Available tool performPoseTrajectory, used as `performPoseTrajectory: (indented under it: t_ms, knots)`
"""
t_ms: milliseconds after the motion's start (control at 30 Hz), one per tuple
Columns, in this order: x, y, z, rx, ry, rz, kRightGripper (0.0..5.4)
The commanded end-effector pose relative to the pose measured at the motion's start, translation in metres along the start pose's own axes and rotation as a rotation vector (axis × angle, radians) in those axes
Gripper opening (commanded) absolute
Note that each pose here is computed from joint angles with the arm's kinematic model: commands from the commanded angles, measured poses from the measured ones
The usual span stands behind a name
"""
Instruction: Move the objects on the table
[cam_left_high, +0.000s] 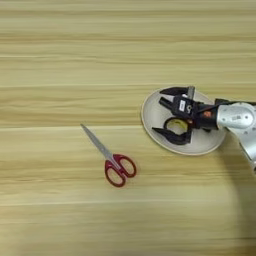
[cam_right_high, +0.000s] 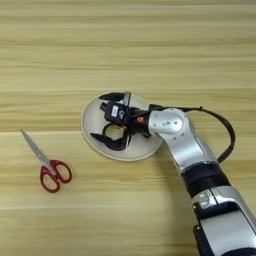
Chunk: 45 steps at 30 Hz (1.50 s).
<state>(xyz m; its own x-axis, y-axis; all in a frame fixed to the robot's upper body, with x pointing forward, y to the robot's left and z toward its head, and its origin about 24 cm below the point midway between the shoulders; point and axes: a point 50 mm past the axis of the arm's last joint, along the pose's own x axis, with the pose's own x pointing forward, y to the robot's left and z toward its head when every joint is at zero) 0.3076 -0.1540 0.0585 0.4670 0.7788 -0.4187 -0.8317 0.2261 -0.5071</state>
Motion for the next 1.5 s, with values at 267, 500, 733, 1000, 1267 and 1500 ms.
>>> performPoseTrajectory:
  t_ms: [267,500,733,1000,1267,1500]
  knots:
    - [0.004,-0.026,0.033,-0.134,-0.081,-0.062,5.37]
    - [0.013,-0.020,0.042,-0.150,-0.112,-0.026,5.37]
    - [0.026,-0.011,0.052,-0.151,-0.154,0.016,5.37]
    - [0.041,0.000,0.061,-0.155,-0.187,0.062,5.37]
    - [0.052,0.010,0.071,-0.158,-0.220,0.093,5.37]
    - [0.054,0.012,0.073,-0.152,-0.228,0.096,5.37]
